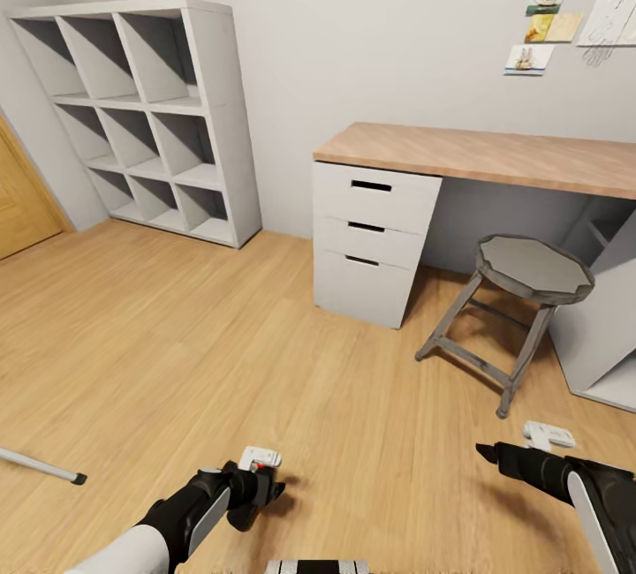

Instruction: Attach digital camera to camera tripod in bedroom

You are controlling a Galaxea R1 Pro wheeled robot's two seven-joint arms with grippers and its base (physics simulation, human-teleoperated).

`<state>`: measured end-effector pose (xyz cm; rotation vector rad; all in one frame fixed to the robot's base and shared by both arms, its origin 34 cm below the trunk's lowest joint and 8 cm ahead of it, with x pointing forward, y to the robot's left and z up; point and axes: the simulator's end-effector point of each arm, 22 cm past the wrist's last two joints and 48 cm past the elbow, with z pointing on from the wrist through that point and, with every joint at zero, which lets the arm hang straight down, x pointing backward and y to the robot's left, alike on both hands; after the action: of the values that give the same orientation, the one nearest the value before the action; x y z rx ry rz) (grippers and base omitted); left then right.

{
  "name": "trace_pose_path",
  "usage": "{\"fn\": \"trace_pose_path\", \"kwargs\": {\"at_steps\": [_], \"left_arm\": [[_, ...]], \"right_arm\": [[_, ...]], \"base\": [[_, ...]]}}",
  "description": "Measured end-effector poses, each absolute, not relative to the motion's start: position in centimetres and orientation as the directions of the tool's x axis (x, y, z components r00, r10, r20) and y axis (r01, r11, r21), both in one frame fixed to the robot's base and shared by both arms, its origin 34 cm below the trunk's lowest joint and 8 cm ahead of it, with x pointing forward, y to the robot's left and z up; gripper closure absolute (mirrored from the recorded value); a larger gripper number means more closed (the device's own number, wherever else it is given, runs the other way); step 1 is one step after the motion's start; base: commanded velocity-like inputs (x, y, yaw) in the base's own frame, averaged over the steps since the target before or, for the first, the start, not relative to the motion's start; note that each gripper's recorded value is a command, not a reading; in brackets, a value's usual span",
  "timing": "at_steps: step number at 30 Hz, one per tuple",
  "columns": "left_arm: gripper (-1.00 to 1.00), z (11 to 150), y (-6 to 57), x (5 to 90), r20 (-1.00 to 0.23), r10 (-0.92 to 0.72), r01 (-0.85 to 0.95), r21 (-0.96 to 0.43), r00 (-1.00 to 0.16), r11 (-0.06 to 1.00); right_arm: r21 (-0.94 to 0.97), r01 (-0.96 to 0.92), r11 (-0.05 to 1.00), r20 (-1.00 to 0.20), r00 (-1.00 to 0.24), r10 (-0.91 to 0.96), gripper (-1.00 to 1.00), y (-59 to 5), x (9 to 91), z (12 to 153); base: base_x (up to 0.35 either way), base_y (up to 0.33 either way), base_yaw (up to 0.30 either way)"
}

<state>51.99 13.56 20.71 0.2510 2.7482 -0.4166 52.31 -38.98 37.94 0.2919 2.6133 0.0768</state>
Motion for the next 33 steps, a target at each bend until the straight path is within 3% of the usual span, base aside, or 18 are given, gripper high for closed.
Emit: {"fn": "trace_pose_path", "kwargs": {"at_steps": [18, 33], "left_arm": [[-1.0, 18.1, 13.6, 50.4, -0.278, 0.136, 0.212, -0.264, -0.951, 0.941], [-1.0, 18.5, 16.8, 52.2, -0.288, 0.156, 0.223, -0.217, -0.945, 0.95]], "right_arm": [[0.183, 0.065, 0.981, -0.445, -0.884, 0.141, -1.0, -30.4, 55.4, 36.1], [0.165, 0.05, 0.985, -0.449, -0.886, 0.119, -1.0, -29.1, 55.6, 36.2]], "base": [[0.0, 0.0, 0.0], [0.0, 0.0, 0.0]]}}
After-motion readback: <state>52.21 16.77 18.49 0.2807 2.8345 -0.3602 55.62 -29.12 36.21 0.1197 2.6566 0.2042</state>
